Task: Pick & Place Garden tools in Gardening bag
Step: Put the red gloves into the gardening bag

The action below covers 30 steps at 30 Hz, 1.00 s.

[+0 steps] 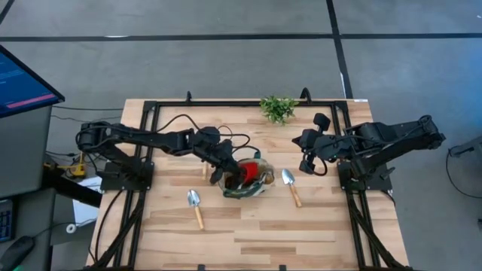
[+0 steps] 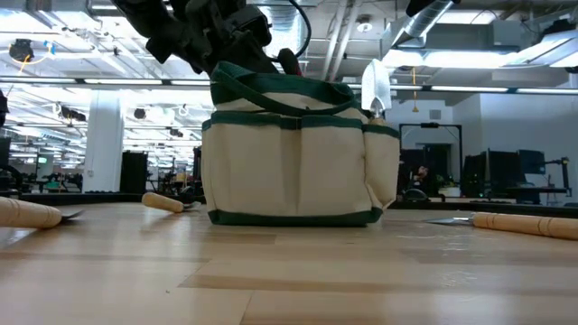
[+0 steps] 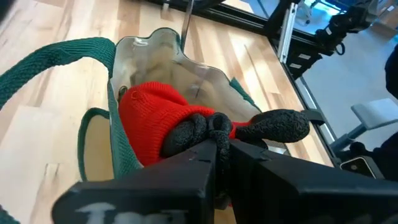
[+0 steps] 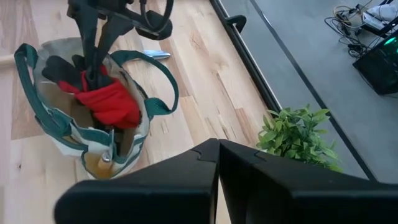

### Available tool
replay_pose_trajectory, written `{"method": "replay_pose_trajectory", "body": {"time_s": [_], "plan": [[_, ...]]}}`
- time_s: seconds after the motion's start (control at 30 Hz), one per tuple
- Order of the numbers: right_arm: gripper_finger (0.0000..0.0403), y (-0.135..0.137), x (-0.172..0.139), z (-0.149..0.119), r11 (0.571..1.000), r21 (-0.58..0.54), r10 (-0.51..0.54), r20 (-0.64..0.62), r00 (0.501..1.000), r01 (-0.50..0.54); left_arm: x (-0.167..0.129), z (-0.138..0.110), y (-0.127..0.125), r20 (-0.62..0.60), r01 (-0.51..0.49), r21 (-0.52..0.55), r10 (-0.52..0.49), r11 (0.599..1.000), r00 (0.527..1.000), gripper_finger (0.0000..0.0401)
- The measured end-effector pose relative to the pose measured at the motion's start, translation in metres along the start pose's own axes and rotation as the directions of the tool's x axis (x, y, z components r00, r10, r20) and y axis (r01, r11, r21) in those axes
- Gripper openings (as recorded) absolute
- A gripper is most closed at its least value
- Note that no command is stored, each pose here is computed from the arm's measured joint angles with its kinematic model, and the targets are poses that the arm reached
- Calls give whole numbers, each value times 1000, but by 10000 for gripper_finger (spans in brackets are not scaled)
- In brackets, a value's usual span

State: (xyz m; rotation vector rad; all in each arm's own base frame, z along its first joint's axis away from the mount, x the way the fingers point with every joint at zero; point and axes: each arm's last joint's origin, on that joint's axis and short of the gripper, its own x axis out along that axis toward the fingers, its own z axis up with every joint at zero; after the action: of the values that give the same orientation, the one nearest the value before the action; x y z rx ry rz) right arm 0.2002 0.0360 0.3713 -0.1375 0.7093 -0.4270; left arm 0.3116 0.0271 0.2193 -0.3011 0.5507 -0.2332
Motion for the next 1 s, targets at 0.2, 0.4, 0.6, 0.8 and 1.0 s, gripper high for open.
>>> {"method": "replay_pose_trajectory", "body": {"time_s": [0.2,0.4,0.6,0.8,1.0], "plan": [[1,0,0,0,1000,0,0,0,1000,0,-1,0,2,-1,-8,-8,8,1000,1000,4],[1,0,0,0,1000,-1,0,-1,1000,0,-1,-1,2,-11,-4,-42,3,999,1000,4],[1,0,0,0,1000,-1,0,-1,1000,0,0,-12,4,-54,2,-81,-6,997,999,4],[1,0,0,0,1000,-1,0,-1,1000,0,0,-15,6,-58,-15,-87,10,996,998,5],[2,0,0,0,1000,-1,17,-5,1000,-17,0,-15,6,-49,-13,-76,9,997,999,8]]}}
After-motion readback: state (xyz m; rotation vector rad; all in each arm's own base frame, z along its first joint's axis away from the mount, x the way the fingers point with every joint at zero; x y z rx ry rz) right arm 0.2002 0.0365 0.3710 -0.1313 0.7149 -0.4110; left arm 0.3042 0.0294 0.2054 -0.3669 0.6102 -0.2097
